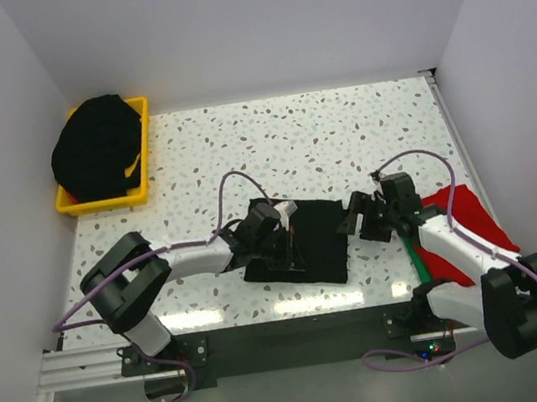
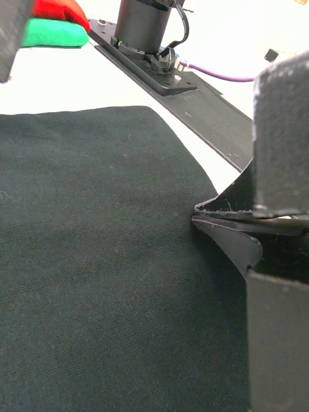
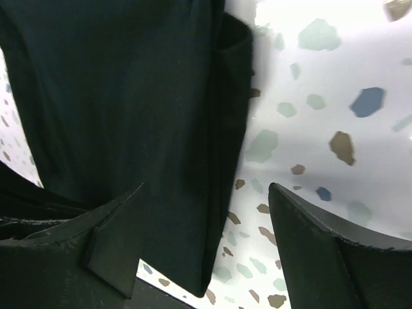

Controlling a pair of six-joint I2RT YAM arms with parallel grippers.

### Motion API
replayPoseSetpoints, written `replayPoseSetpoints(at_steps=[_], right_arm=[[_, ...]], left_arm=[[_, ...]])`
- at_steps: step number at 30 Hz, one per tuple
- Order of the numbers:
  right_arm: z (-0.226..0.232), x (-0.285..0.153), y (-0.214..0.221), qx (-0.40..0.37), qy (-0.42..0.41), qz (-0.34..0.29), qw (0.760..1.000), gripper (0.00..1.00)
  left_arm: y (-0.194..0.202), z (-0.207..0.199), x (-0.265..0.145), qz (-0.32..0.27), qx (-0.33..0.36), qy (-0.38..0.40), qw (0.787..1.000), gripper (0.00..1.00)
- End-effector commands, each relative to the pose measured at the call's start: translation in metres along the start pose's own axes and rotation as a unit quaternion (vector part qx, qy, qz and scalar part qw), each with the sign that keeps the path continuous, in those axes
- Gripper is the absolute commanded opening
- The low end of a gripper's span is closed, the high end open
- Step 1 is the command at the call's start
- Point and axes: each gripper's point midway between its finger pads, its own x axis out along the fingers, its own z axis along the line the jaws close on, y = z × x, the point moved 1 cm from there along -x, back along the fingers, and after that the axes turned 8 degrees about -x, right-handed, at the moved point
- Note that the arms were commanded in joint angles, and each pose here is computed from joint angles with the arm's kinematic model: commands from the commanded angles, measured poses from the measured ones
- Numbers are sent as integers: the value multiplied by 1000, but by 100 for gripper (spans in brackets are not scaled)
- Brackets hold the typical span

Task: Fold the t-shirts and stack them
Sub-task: Neatly place the folded tshirt to the corner

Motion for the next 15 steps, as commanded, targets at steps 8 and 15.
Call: replayPoseSetpoints(at_steps=[8, 15], right_arm=[[-2, 31, 8, -4, 50, -2, 999, 71], [3, 43, 17, -9, 66, 12, 998, 56]], left_arm=[[-9, -20, -4, -7, 25, 21, 999, 0], [-10, -20, -6, -9, 28, 15, 999, 0]])
